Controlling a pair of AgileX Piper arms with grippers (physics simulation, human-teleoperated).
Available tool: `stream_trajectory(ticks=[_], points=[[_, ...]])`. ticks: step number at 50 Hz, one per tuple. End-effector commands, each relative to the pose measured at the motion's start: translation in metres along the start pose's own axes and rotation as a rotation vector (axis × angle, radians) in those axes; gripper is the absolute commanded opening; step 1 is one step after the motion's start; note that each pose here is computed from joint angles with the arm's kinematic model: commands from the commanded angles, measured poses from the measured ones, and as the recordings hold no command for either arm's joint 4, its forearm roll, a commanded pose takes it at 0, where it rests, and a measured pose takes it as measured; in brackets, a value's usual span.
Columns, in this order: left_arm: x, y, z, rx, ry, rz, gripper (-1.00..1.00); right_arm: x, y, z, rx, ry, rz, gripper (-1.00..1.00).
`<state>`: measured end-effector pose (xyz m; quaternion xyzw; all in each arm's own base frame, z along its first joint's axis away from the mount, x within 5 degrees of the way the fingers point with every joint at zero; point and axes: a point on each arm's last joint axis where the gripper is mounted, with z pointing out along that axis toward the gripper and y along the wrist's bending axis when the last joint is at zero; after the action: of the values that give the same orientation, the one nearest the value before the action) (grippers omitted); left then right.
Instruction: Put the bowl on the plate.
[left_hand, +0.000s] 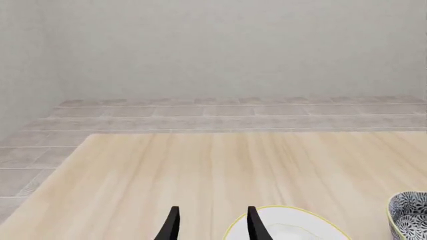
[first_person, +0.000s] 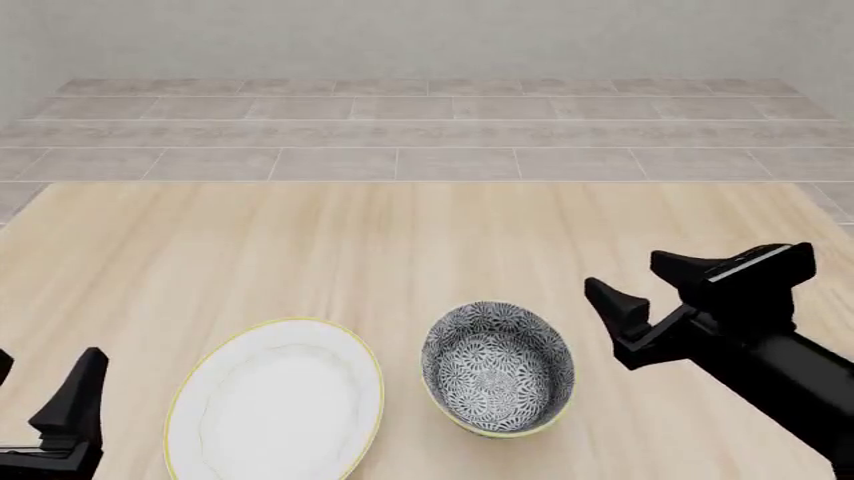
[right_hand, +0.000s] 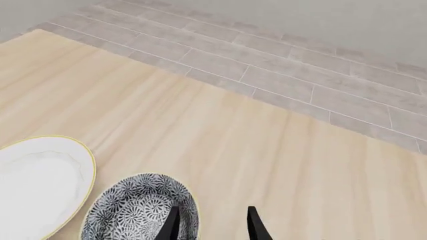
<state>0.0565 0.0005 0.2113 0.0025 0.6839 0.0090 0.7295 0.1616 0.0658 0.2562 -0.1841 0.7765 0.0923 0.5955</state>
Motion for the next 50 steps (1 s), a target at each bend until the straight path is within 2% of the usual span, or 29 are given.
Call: stream_trajectory(ticks=[1, 20, 50], points=[[0.0, 0.0, 0.0, 0.006, -0.004, 0.003, 1.0, 0.006, 0.003, 0.008, -0.014, 0.035, -0.007, 1.0], [-0.001, -0.001, 0.0, 0.01, -0.008, 0.002, 1.0, 0.011, 0.005, 0.022, -0.025, 0.083, -0.013, 1.0], [-0.001, -0.002, 0.006, 0.027, 0.005, -0.004, 1.0, 0.027, 0.007, 0.048, -0.033, 0.165, 0.025, 1.0]])
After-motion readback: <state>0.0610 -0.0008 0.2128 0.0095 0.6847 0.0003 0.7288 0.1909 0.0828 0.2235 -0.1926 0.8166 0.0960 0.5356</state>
